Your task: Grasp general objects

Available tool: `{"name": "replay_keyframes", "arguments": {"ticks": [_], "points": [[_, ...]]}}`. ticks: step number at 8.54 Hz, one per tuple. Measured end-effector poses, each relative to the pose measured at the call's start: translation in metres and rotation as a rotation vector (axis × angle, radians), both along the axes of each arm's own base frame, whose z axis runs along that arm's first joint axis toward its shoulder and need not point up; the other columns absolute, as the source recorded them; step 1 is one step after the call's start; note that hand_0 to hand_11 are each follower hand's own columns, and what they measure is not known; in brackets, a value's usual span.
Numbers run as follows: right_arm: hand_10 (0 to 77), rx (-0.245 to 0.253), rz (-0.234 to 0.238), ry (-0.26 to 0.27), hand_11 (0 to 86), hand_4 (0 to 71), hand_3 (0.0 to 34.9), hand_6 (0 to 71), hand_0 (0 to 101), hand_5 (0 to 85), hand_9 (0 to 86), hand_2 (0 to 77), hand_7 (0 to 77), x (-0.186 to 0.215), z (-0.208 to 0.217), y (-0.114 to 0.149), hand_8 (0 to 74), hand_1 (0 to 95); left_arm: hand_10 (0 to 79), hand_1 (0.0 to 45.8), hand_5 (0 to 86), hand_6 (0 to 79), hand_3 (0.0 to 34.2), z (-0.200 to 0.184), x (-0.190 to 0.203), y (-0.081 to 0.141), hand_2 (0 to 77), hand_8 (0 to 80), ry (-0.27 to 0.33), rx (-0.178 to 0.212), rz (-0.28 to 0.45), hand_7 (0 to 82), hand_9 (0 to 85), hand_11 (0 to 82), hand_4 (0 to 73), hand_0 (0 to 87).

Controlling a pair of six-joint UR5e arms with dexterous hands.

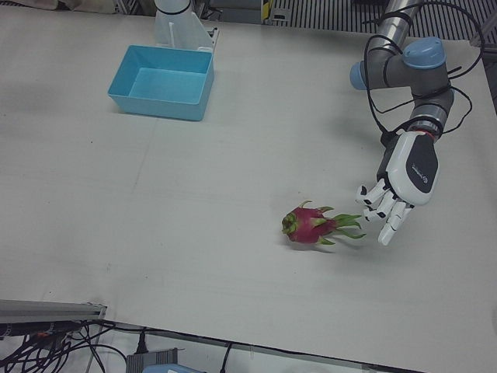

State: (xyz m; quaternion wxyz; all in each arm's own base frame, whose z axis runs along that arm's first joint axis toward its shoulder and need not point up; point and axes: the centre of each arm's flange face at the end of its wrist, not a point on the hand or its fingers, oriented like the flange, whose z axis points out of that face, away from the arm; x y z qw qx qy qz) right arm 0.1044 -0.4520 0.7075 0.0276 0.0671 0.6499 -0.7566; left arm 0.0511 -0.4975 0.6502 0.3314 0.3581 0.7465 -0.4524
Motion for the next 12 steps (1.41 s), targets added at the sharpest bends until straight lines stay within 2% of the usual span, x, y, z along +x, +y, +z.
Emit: {"name": "replay_keyframes", "arguments": {"ticks": [2,3,4,5,6,7,8,9,10,11,12], "points": [[0.0,0.0,0.0,0.0,0.5,0.0,0.0,0.0,0,0.0,0.5,77.4,0.0,0.0,0.0,0.0,0.0,94.9,26.2,0.0,70.4,15.8,0.0,0.0,0.001,0.0,0.5,1.6,-0.001,0.001,0.003,69.8,12.0,1.1,27.3,79.8],[0.0,0.0,0.0,0.0,0.5,0.0,0.0,0.0,0,0.0,0.5,77.4,0.0,0.0,0.0,0.0,0.0,94.9,26.2,0.0,70.4,13.6,0.0,-0.005,0.004,0.0,0.5,1.6,-0.001,0.006,0.007,68.7,12.0,1.1,24.0,79.8],[0.0,0.0,0.0,0.0,0.5,0.0,0.0,0.0,0,0.0,0.5,77.4,0.0,0.0,0.0,0.0,0.0,94.9,26.2,0.0,70.4,7.1,0.0,-0.012,0.006,0.001,0.5,1.6,-0.014,0.008,0.009,60.0,12.0,1.1,18.0,79.8],[0.0,0.0,0.0,0.0,0.5,0.0,0.0,0.0,0,0.0,0.5,77.4,0.0,0.0,0.0,0.0,0.0,94.9,26.2,0.0,70.4,4.9,0.0,-0.019,0.005,0.007,0.5,1.6,-0.029,0.005,0.011,50.2,9.8,1.1,18.0,80.0],[0.0,0.0,0.0,0.0,0.5,0.0,0.0,0.0,0,0.0,0.5,77.4,0.0,0.0,0.0,0.0,0.0,94.9,26.2,0.0,70.4,4.9,0.0,-0.03,0.003,0.015,0.5,1.6,-0.05,0.0,0.011,50.2,9.8,1.1,18.0,80.0],[0.0,0.0,0.0,0.0,0.5,0.0,0.0,0.0,0,0.0,0.5,77.4,0.0,0.0,0.0,0.0,0.0,94.9,26.2,0.0,70.4,3.8,0.0,-0.041,0.009,0.022,0.5,1.6,-0.08,-0.006,0.023,41.5,7.1,1.1,19.1,79.8],[0.0,0.0,0.0,0.0,0.5,0.0,0.0,0.0,0,0.0,0.5,77.4,0.0,0.0,0.0,0.0,0.0,94.9,26.2,0.0,70.4,2.2,0.0,-0.053,0.024,0.028,0.5,1.6,-0.119,-0.009,0.049,36.0,5.5,1.1,23.5,80.0],[0.0,0.0,0.0,0.0,0.5,0.0,0.0,0.0,0,0.0,0.5,77.4,0.0,0.0,0.0,0.0,0.0,94.9,26.2,0.0,70.4,2.7,0.0,-0.065,0.042,0.034,0.5,1.6,-0.161,-0.009,0.077,34.9,5.5,1.1,23.5,80.0],[0.0,0.0,0.0,0.0,0.5,0.0,0.0,0.0,0,0.0,0.5,77.4,0.0,0.0,0.0,0.0,0.0,94.9,26.2,0.0,70.4,6.5,0.0,-0.075,0.06,0.039,0.5,1.6,-0.195,-0.014,0.095,44.7,6.0,1.1,24.5,79.8],[0.0,0.0,0.0,0.0,0.5,0.0,0.0,0.0,0,0.0,0.5,77.4,0.0,0.0,0.0,0.0,0.0,94.9,26.2,0.0,70.4,7.1,0.0,-0.086,0.076,0.037,0.5,1.6,-0.217,-0.025,0.107,45.8,7.6,1.1,22.9,79.8],[0.0,0.0,0.0,0.0,0.5,0.0,0.0,0.0,0,0.0,0.5,77.4,0.0,0.0,0.0,0.0,0.0,94.9,26.2,0.0,60.0,2.7,0.0,-0.101,0.092,0.03,0.5,1.6,-0.236,-0.034,0.114,45.8,7.6,1.1,18.0,79.8]]}}
